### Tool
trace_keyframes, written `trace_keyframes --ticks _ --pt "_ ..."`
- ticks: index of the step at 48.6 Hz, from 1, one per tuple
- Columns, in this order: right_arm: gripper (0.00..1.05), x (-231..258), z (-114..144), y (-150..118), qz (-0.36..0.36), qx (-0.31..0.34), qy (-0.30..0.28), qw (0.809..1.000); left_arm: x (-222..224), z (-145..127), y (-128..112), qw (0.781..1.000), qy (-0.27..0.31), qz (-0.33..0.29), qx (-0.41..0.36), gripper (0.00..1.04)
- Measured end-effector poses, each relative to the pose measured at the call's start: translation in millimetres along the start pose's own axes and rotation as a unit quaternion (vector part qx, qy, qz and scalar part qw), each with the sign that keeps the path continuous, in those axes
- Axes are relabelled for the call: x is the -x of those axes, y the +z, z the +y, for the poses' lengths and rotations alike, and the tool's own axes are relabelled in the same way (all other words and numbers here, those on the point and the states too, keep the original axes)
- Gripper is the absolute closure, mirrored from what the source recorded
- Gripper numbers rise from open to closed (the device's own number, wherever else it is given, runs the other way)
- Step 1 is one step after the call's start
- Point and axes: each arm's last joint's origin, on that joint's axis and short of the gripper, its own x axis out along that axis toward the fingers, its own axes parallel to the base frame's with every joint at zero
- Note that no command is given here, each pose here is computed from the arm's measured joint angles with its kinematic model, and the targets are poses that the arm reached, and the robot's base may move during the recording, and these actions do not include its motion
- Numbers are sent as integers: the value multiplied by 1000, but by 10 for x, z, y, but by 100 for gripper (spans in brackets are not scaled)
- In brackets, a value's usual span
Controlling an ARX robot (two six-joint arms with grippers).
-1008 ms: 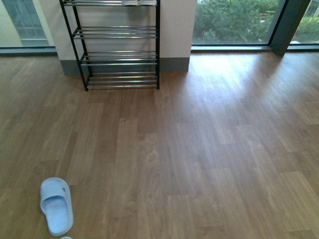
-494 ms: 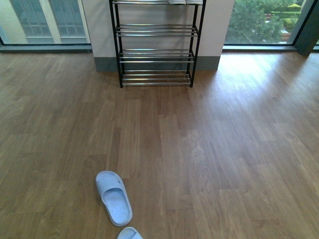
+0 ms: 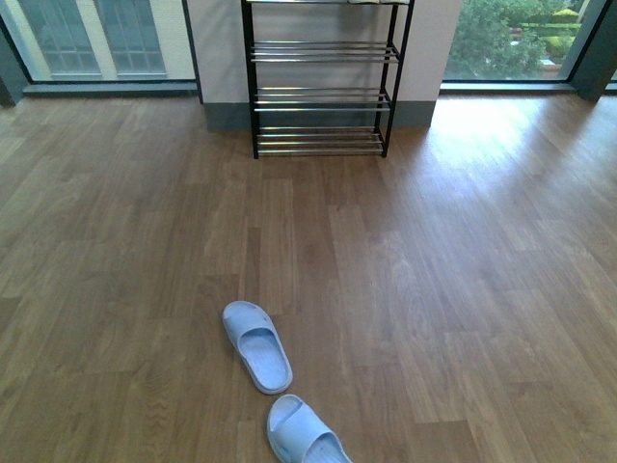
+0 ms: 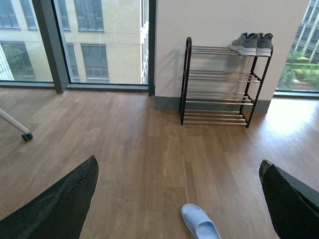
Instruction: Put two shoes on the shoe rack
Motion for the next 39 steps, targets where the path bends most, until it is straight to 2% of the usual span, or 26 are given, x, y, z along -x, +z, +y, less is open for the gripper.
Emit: trace_keyframes --ticks 39 --pt "9 1 -2 1 -1 0 -3 1000 0 0 2 1000 -1 0 0 9"
